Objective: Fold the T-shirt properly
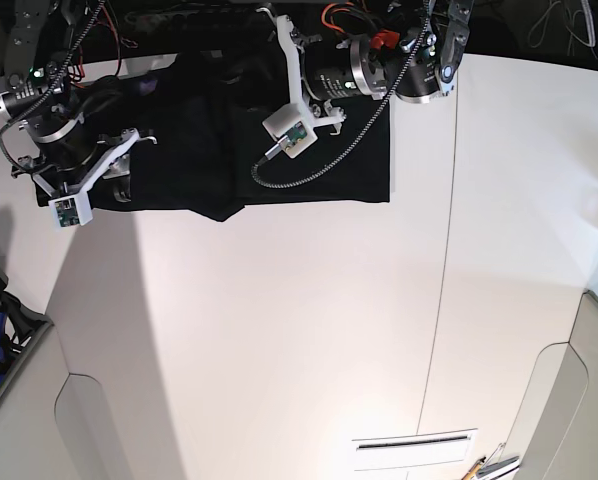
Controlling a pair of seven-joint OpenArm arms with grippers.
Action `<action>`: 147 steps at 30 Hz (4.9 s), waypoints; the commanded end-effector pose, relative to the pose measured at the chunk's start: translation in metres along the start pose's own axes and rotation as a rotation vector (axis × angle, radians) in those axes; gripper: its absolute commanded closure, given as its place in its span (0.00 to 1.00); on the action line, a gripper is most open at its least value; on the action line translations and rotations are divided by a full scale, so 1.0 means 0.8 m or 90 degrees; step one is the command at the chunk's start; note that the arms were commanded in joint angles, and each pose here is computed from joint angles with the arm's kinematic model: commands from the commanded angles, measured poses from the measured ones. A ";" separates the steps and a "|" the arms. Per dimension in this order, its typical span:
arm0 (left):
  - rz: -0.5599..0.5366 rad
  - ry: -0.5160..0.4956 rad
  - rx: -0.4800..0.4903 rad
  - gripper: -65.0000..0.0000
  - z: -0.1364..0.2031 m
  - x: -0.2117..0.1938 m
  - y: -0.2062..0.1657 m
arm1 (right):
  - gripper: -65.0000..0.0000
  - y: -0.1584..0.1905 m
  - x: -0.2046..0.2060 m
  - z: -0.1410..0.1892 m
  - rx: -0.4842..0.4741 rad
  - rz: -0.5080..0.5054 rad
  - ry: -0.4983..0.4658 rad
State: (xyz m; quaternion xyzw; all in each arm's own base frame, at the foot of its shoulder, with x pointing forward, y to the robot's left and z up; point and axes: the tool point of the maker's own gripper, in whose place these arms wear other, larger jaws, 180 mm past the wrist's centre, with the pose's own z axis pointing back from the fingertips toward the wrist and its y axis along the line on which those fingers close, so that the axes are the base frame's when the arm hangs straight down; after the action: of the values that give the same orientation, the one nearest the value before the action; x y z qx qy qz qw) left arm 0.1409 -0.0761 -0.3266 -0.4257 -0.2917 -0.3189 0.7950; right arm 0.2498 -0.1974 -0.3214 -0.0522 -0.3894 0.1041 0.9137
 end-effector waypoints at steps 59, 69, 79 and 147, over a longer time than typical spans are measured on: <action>-0.042 -0.011 0.188 0.98 0.063 0.025 0.079 | 1.00 -0.084 -0.069 -0.068 0.342 -0.397 0.083; 0.089 0.005 0.494 1.00 0.203 -0.019 0.205 | 1.00 -0.056 0.007 -0.021 0.422 -0.273 0.015; 0.179 0.040 0.468 1.00 0.210 -0.086 0.207 | 1.00 0.026 0.068 0.023 0.569 -0.258 -0.108; 0.235 0.038 0.414 1.00 0.192 -0.112 0.205 | 0.55 0.410 0.082 0.058 0.832 -0.018 -0.039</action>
State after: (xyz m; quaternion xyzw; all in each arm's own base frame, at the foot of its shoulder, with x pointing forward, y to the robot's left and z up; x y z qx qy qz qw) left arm 0.1743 0.1517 -0.4078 -0.1826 -0.2577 -0.0680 0.9464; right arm 0.2052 0.1325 -0.3171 0.5085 -0.2508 0.3086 0.7637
